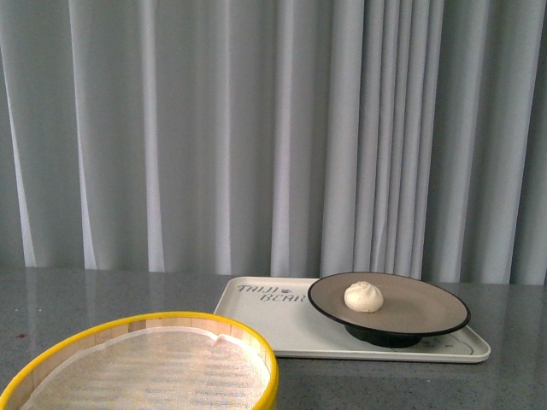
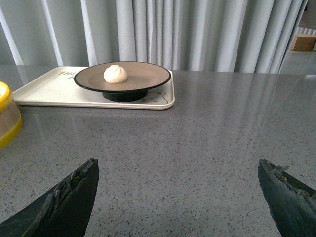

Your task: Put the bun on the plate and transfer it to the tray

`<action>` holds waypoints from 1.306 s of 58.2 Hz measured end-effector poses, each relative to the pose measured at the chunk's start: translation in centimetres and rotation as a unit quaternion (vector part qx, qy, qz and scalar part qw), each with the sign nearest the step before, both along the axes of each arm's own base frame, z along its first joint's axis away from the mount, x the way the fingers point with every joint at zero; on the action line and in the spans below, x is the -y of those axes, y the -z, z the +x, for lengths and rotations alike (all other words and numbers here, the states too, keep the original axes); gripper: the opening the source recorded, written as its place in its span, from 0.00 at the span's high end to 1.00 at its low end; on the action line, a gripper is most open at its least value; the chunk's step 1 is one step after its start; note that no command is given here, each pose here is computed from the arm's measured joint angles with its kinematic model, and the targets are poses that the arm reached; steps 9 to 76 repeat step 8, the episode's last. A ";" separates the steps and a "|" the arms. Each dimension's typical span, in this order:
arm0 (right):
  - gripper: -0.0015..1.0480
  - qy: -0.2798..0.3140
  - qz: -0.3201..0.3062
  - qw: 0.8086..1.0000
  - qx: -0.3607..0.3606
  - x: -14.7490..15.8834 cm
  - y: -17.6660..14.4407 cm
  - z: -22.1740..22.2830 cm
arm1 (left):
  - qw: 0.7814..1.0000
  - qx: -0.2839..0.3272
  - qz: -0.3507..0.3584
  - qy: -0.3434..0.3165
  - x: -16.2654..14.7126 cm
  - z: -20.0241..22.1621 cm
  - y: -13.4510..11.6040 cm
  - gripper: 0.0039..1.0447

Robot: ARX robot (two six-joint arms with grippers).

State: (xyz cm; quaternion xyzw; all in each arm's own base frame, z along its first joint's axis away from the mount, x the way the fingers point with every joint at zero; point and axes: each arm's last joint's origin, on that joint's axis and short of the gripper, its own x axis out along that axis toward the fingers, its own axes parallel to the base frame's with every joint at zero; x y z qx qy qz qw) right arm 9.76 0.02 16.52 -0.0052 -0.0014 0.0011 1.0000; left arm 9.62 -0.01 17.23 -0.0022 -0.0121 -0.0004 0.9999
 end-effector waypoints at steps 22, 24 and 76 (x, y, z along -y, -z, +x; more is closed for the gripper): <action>0.08 0.000 0.000 1.000 0.000 0.0 0.0 0.0 | 1.000 0.000 0.000 0.000 0.0 0.0 0.0 0.06; 0.08 0.000 0.000 1.000 0.000 0.0 0.0 0.0 | 1.000 0.000 0.000 0.000 0.0 0.0 0.0 0.06; 0.08 0.000 0.000 1.000 0.000 0.0 0.0 0.0 | 1.000 0.000 0.000 0.000 0.0 0.0 0.0 0.06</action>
